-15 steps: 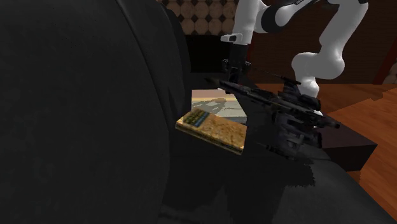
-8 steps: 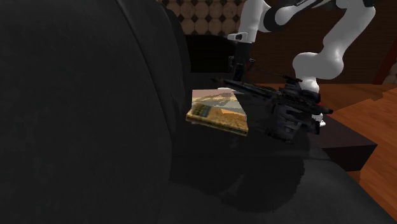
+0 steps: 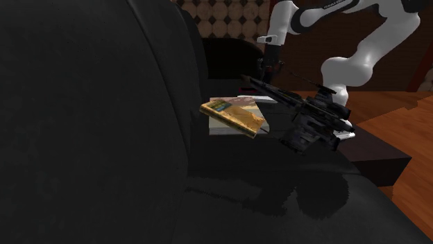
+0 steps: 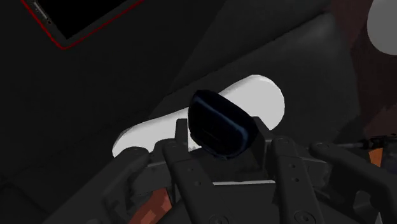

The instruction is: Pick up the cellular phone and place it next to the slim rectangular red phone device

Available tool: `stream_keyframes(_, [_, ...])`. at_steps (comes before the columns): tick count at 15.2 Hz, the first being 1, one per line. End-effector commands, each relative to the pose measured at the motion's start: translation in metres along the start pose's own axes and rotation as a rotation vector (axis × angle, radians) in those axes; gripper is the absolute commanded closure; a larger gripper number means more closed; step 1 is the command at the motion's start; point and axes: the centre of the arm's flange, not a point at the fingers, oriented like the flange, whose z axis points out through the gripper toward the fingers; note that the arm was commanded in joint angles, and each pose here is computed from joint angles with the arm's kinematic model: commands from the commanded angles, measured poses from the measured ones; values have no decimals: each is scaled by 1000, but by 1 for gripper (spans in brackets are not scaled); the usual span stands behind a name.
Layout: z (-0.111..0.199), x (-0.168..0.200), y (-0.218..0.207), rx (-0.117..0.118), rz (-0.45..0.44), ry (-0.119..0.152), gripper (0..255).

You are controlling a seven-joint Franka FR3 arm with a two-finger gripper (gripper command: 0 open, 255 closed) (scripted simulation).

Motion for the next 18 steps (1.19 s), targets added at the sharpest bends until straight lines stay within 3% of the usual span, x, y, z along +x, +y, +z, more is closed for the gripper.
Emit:
stream_keyframes(1, [-2, -29, -1, 1, -2, 0, 255])
stream_keyframes(15, [-25, -213, -10, 1, -2, 0, 255])
stream_keyframes(18, [-9, -215, -11, 1, -2, 0, 255])
